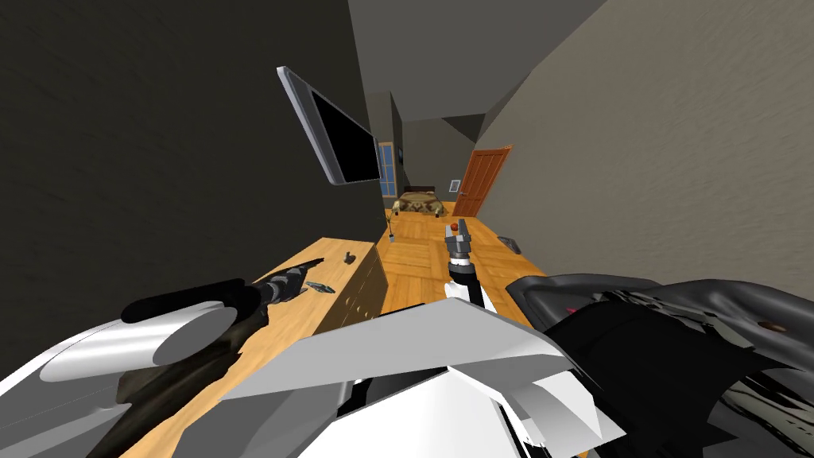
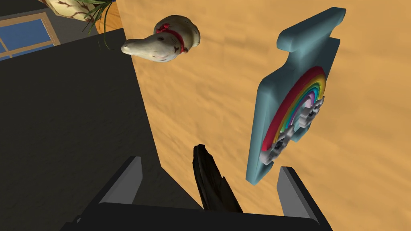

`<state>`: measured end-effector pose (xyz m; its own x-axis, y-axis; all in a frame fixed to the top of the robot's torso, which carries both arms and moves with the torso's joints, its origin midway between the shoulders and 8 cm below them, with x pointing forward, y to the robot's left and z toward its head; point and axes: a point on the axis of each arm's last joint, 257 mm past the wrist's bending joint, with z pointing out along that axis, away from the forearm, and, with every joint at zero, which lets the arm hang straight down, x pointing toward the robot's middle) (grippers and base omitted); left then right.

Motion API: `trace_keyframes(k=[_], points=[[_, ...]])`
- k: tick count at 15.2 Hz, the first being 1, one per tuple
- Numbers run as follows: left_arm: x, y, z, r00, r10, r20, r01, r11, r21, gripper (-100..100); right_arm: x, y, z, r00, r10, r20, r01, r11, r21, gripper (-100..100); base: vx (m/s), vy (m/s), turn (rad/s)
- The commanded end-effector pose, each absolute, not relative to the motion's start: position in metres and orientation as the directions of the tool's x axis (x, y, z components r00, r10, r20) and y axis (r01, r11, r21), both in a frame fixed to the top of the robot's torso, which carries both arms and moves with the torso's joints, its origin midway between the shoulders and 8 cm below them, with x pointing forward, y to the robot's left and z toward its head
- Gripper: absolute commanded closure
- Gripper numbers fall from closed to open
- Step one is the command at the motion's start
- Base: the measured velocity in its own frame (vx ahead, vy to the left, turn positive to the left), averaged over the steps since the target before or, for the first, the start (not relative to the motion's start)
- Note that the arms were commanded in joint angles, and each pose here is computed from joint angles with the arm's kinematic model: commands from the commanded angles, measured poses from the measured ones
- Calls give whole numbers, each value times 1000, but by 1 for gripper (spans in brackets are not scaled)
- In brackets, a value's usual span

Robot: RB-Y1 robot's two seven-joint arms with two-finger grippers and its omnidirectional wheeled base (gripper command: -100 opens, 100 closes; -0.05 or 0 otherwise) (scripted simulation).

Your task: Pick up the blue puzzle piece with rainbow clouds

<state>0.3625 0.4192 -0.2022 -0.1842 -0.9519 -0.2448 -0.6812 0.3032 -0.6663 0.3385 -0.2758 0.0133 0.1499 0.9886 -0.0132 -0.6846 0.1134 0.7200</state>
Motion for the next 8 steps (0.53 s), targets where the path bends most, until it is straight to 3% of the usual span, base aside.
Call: trace_keyframes(k=[1,8], points=[[354,421,-206,-196,-952,-237,-710,304,-635,-100,339,-276,13,150,989,-13,-685,113,720,0,74,-20,2],[334,425,-211,-226,-951,-214,-774,308,-553,-100,338,-276,13,150,989,-13,-685,113,720,0,48,-14,0]])
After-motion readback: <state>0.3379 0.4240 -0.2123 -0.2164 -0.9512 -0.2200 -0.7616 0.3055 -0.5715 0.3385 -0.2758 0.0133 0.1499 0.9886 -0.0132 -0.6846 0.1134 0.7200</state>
